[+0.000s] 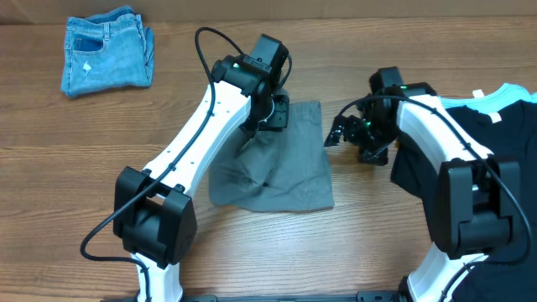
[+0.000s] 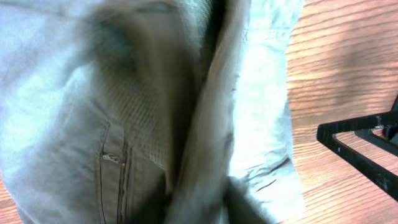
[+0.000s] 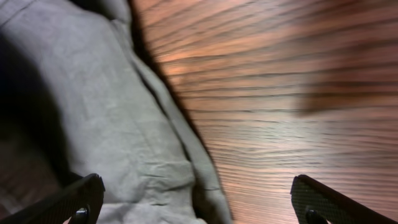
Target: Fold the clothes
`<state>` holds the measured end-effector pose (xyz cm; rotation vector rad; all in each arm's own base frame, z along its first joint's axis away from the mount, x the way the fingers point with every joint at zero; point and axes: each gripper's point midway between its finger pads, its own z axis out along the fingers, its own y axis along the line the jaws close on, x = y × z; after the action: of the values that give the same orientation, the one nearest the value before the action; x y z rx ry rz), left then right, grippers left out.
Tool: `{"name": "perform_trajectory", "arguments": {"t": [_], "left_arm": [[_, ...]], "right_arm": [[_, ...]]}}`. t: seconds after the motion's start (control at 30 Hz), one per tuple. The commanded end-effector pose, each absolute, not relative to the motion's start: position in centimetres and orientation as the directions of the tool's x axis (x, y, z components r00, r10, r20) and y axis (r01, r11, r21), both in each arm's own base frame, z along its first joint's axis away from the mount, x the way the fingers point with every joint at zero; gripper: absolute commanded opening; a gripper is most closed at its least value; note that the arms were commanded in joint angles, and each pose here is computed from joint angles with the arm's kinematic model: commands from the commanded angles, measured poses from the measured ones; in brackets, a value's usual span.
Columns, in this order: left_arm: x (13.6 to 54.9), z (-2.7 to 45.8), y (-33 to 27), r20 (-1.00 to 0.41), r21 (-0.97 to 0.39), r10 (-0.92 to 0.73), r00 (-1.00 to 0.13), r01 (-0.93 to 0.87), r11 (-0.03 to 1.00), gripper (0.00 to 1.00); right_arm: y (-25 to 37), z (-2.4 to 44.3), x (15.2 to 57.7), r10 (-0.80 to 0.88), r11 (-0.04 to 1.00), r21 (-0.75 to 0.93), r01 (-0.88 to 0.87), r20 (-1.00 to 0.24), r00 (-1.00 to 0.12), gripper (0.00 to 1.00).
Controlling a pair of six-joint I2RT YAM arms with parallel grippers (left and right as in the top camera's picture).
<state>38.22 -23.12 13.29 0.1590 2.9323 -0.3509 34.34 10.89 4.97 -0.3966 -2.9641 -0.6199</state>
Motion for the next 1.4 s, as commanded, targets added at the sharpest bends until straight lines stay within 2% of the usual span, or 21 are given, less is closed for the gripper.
{"name": "perform_trajectory", "arguments": {"t": [0.0,0.03,0.17,0.4,0.53,0.6,0.63,0.73,0.83,0.87,0.93,1.1,1.37], "left_arm": [[38.0,13.0,-24.5,-0.185,-0.245,0.090,-0.979,0.134,0.960,0.97],[38.0,13.0,-24.5,-0.185,-0.245,0.089,-0.979,0.134,0.960,1.00],[38.1,13.2,-24.7,-0.188,-0.261,0.089,-0.978,0.137,0.956,1.00],[39.0,15.3,-23.3,-0.212,-0.266,0.070,-0.975,0.127,0.956,1.00],[39.7,15.5,-19.9,-0.200,-0.213,0.023,-0.980,0.067,0.975,1.00],[39.8,14.4,-17.8,-0.166,-0.185,0.006,-0.986,0.037,0.982,0.95],[39.7,13.8,-17.2,-0.148,-0.179,-0.005,-0.989,0.022,0.984,0.93],[39.2,11.9,-15.9,-0.095,-0.160,-0.027,-0.995,-0.011,0.987,0.78],[38.6,10.1,-15.5,-0.043,-0.151,-0.029,-0.999,-0.022,0.988,0.55],[38.4,9.6,-15.5,-0.031,-0.150,-0.025,-0.999,-0.020,0.988,0.49],[38.1,8.8,-15.5,-0.015,-0.145,-0.013,-1.000,-0.011,0.989,0.43],[37.6,7.3,-15.4,-0.001,-0.140,-0.006,-1.000,-0.006,0.990,0.43],[37.1,6.1,-15.6,0.011,-0.155,0.000,-1.000,-0.002,0.988,0.45]], "right_arm": [[11.0,5.7,34.9,0.196,0.879,0.420,0.225,0.113,-0.974,1.00],[10.8,5.8,34.9,0.200,0.879,0.419,0.229,0.112,-0.973,1.00],[9.8,7.4,35.3,0.229,0.871,0.426,0.246,0.092,-0.969,1.00],[7.5,14.2,36.5,0.284,0.857,0.445,0.259,0.012,-0.959,1.00],[8.2,16.9,35.3,0.215,0.861,0.475,0.184,-0.012,-0.977,1.00],[9.9,17.3,34.0,0.139,0.856,0.501,0.126,0.011,-0.990,0.92],[10.6,17.3,33.5,0.106,0.857,0.505,0.100,0.018,-0.994,0.86],[12.8,17.0,32.6,0.040,0.863,0.503,0.046,0.024,-0.999,0.36],[15.1,16.9,32.1,-0.025,0.863,0.505,-0.017,0.010,-1.000,0.09],[15.8,16.9,31.9,-0.045,0.861,0.507,-0.036,0.006,-0.999,0.07],[17.1,16.7,31.6,-0.080,0.859,0.507,-0.067,0.005,-0.997,0.04],[20.8,15.9,30.1,-0.157,0.805,0.580,-0.123,0.010,-0.988,0.04],[22.8,9.8,27.4,-0.141,0.782,0.622,-0.039,0.116,-0.983,0.04]]}}
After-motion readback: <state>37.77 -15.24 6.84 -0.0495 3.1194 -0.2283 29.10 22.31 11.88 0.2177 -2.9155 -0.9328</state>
